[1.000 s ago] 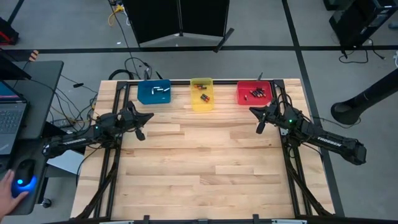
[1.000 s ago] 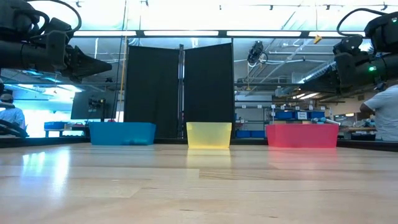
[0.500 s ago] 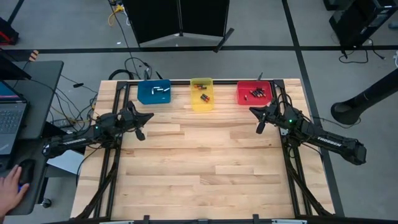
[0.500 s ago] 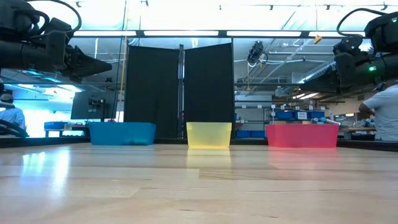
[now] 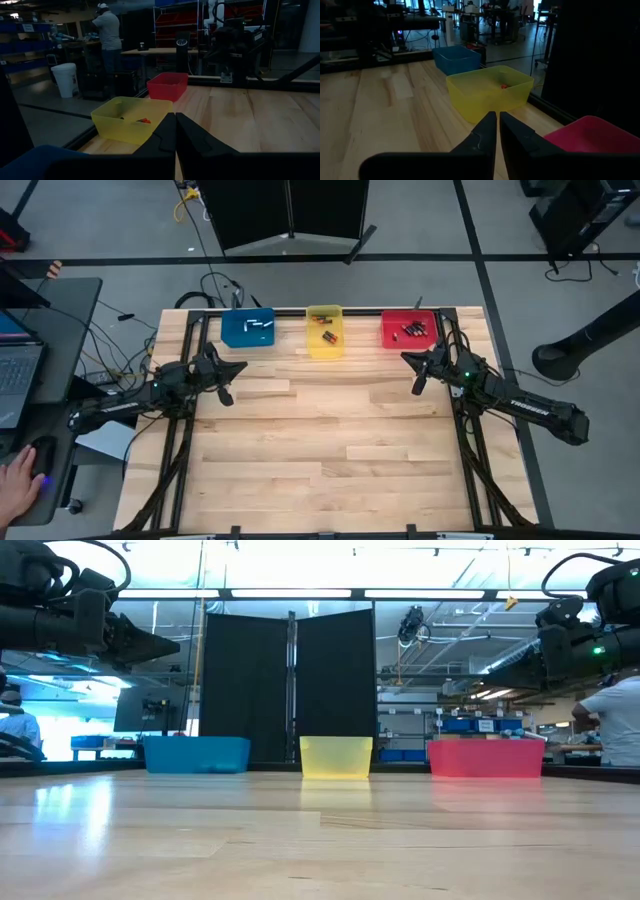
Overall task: Sort batteries
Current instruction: Return to Home Position
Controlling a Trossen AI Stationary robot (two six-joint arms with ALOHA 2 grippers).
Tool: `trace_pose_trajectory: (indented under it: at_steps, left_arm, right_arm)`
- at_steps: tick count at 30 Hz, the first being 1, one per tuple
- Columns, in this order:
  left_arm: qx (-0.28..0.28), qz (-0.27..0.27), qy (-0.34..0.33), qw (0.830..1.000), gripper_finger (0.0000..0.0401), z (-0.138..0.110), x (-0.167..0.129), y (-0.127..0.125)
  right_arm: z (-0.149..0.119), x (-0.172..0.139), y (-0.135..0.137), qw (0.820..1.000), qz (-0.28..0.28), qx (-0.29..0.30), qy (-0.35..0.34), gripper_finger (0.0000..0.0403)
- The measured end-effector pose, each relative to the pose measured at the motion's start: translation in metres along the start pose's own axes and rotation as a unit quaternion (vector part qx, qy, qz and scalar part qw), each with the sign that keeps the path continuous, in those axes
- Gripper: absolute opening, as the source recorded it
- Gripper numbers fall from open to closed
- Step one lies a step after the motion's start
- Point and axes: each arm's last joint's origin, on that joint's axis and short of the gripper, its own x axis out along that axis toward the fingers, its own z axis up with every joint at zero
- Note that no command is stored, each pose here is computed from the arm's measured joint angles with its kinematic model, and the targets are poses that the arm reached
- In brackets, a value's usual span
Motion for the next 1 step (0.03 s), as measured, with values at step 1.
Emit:
trace_pose_trajectory:
  at_steps: [1]
  left_arm:
    - [0.000,0.000,0.000,1.000,0.0010,0.0000,0.0000,0.0000]
  right_arm:
    - [0.0001,0.0000,0.0000,1.000,0.000,0.000,0.000,0.0034]
